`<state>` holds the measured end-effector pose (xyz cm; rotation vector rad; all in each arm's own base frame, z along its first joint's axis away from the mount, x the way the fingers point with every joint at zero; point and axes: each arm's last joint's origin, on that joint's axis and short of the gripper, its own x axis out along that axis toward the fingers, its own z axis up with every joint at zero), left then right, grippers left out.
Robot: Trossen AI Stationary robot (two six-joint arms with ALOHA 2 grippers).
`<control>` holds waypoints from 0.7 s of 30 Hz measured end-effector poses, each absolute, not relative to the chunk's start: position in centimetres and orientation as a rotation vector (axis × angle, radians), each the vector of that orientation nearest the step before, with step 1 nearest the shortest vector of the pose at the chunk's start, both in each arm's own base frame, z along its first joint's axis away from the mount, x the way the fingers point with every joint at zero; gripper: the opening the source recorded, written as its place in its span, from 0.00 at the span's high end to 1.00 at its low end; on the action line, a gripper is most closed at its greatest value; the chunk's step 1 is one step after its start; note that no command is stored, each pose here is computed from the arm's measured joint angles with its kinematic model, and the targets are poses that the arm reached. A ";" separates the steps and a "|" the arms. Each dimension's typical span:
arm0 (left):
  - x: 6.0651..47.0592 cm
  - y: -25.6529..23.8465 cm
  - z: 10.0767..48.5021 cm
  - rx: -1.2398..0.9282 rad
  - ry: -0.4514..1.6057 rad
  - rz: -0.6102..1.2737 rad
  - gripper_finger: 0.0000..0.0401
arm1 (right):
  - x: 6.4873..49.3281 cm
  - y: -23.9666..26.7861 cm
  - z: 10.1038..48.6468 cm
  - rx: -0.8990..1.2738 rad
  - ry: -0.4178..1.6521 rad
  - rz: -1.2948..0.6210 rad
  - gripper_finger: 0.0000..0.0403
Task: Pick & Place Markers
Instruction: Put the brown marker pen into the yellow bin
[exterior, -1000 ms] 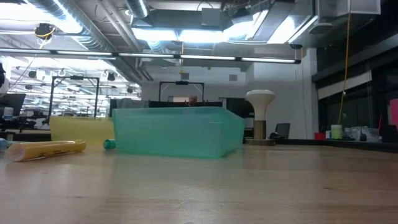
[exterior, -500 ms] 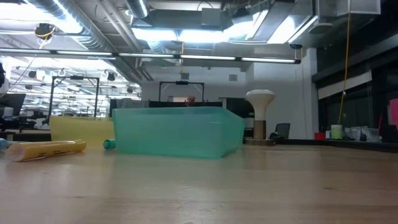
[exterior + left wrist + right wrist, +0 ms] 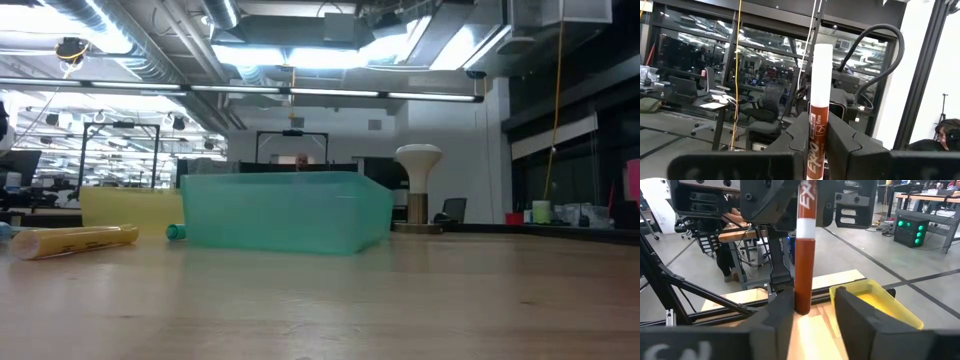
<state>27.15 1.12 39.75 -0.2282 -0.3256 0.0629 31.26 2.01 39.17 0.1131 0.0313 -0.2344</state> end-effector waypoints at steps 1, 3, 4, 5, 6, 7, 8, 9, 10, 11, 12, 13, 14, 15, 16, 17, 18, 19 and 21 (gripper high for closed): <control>27.2 1.1 39.7 -0.228 -0.323 0.063 0.92 | 31.2 2.0 39.2 0.113 0.031 -0.234 0.63; 27.2 1.1 39.6 -0.229 -0.313 0.070 0.92 | 31.1 2.0 39.3 0.113 0.029 -0.234 0.57; 27.2 1.2 39.5 -0.230 -0.304 0.080 0.92 | 31.0 2.0 39.4 0.113 0.025 -0.234 0.54; 27.2 1.2 39.4 -0.230 -0.293 0.088 0.92 | 30.7 2.0 39.6 0.110 0.024 -0.233 0.52; 27.3 1.2 39.3 -0.231 -0.283 0.093 0.92 | 30.5 1.9 39.8 0.101 0.023 -0.233 0.49; 27.3 1.2 39.2 -0.231 -0.275 0.100 0.92 | 30.3 1.9 40.0 0.089 0.020 -0.233 0.47; 27.3 1.2 39.2 -0.232 -0.268 0.107 0.92 | 29.9 1.9 40.2 0.081 0.019 -0.232 0.45; 27.3 1.3 39.1 -0.233 -0.256 0.117 0.92 | 29.6 1.9 40.4 0.076 0.022 -0.232 0.43; 27.4 1.3 38.9 -0.233 -0.243 0.128 0.92 | 29.2 1.8 40.6 0.071 0.019 -0.232 0.42; 27.4 1.3 38.8 -0.234 -0.228 0.143 0.92 | 28.9 1.8 40.9 0.070 0.012 -0.231 0.41; 27.4 1.5 38.6 -0.234 -0.214 0.160 0.92 | 28.4 1.8 41.3 0.072 0.001 -0.231 0.40; 27.4 1.6 38.5 -0.233 -0.203 0.178 0.92 | 27.9 1.7 41.6 0.074 -0.008 -0.230 0.40; 27.4 1.9 38.3 -0.232 -0.189 0.195 0.92 | 27.5 1.7 42.0 0.077 -0.022 -0.230 0.40; 27.4 2.2 38.2 -0.233 -0.172 0.214 0.92 | 27.0 1.6 42.4 0.084 -0.034 -0.229 0.39; 27.4 2.5 38.0 -0.241 -0.155 0.235 0.92 | 26.5 1.6 42.6 0.094 -0.040 -0.229 0.39; 27.4 2.9 37.7 -0.254 -0.137 0.257 0.92 | 26.1 1.5 42.9 0.107 -0.048 -0.228 0.39; 27.4 3.3 37.5 -0.263 -0.118 0.275 0.92 | 25.7 1.5 43.1 0.116 -0.051 -0.226 0.39; 27.3 3.7 37.3 -0.270 -0.097 0.292 0.92 | 25.3 1.5 43.2 0.123 -0.050 -0.226 0.39; 27.2 4.5 36.8 -0.275 -0.051 0.333 0.92 | 24.7 1.4 43.5 0.132 -0.053 -0.225 0.39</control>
